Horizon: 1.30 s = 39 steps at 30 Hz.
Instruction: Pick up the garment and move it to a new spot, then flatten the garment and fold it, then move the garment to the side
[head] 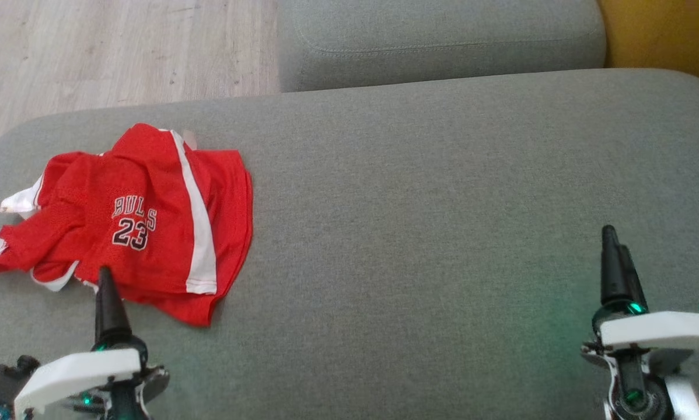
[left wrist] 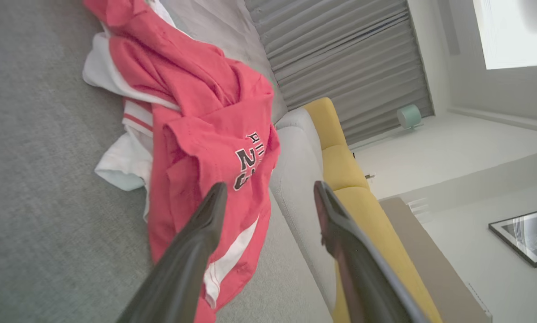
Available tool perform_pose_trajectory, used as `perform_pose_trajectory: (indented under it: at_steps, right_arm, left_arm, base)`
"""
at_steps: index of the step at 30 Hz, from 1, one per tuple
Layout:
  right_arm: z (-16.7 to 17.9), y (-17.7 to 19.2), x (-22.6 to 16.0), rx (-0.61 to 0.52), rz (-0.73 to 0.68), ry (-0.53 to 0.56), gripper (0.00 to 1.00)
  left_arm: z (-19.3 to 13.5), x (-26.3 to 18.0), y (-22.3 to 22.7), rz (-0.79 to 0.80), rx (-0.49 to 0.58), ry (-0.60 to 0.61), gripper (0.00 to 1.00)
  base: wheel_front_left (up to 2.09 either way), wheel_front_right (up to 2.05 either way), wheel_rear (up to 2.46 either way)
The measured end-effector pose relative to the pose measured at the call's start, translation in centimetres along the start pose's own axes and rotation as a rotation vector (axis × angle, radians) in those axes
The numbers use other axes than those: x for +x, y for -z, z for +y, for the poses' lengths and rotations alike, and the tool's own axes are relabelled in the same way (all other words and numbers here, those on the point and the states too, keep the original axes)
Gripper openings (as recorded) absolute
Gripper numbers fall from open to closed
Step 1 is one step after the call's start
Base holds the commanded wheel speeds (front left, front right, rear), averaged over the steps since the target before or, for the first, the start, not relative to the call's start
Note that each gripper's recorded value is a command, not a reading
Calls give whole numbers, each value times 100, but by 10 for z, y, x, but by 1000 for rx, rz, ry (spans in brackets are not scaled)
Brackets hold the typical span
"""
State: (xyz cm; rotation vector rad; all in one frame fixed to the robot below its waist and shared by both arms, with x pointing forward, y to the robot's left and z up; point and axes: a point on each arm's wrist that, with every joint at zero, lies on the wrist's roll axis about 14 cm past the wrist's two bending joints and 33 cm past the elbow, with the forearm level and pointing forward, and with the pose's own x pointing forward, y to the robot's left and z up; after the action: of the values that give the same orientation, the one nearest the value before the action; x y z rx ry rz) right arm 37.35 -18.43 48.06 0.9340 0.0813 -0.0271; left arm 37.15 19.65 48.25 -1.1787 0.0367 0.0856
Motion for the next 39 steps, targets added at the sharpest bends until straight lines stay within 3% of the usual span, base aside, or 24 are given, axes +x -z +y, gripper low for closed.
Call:
perform_pose_trajectory:
  at_steps: [19,39]
  right_arm:
    - [31,1,5,-363,-17,-102,100]
    - [39,8,4,-708,-26,-151,100]
  left_arm:
    - [-30,2,32,67,365,98,100]
    - [-30,-2,63,126,802,136,100]
  base:
    - [0,0,0]
    - [0,0,0]
